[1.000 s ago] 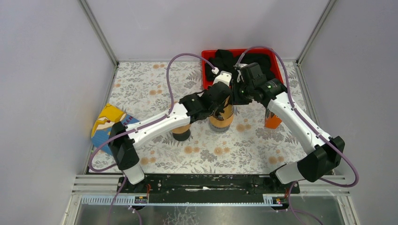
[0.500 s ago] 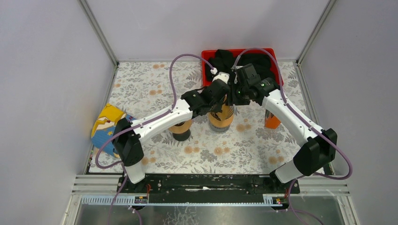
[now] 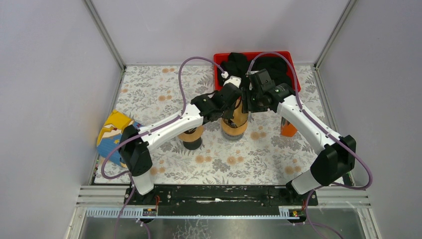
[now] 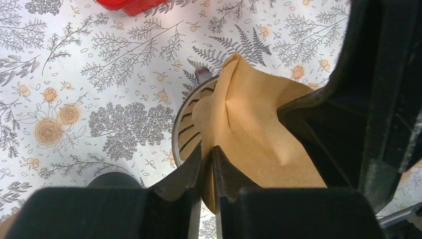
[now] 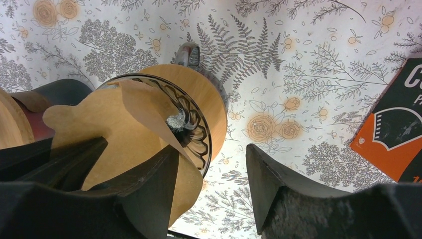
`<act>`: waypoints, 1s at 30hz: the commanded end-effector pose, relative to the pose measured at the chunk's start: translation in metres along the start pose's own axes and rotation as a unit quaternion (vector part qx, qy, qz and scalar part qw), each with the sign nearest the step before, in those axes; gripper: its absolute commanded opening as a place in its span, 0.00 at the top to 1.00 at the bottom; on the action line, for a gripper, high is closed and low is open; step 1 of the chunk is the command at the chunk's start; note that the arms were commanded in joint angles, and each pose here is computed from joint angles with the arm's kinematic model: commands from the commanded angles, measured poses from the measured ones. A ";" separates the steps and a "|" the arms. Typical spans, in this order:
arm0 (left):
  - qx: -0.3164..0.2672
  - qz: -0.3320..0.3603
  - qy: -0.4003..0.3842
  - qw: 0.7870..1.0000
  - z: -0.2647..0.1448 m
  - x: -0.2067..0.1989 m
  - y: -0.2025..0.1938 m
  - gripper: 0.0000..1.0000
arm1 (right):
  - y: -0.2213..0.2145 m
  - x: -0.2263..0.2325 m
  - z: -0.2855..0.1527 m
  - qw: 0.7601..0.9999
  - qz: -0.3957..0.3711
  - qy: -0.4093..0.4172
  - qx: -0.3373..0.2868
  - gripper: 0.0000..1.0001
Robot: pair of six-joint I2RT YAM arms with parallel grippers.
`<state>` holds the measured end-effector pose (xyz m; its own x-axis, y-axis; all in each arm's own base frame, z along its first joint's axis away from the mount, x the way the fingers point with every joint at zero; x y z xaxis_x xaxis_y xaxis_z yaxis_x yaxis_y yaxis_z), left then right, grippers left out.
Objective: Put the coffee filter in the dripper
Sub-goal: Place the coffee filter in the coffee dripper.
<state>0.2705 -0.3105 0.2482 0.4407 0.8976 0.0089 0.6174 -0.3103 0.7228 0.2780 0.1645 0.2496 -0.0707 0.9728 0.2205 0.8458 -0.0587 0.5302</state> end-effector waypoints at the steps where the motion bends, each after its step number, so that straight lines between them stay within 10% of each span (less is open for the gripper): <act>1: -0.006 -0.003 0.011 1.000 -0.005 0.006 0.008 0.81 | -0.001 0.001 0.001 1.000 -0.013 -0.002 -0.003 0.40; 12: 0.004 -0.001 0.025 1.000 -0.001 0.014 0.004 0.59 | -0.002 0.004 0.007 1.000 -0.018 0.013 0.004 0.39; 30: 0.047 -0.002 0.021 0.999 0.021 0.019 -0.017 0.58 | -0.006 0.006 0.019 0.999 -0.020 0.025 0.022 0.38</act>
<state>0.2808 -0.2950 0.2380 0.4034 0.9142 0.0375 0.6551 -0.3172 0.6858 0.2812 0.1703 0.2308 -0.0984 0.9693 0.2253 0.8748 -0.0236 0.4839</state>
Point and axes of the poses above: each gripper's point midway between its finger pads, its own z axis out along the fingers, its own x axis along the line the jaws close on, y = z × x, the point moved 8 cm from there along -z, back along the fingers, and after that the axes turned 8 degrees about z, right-handed, at the moved point
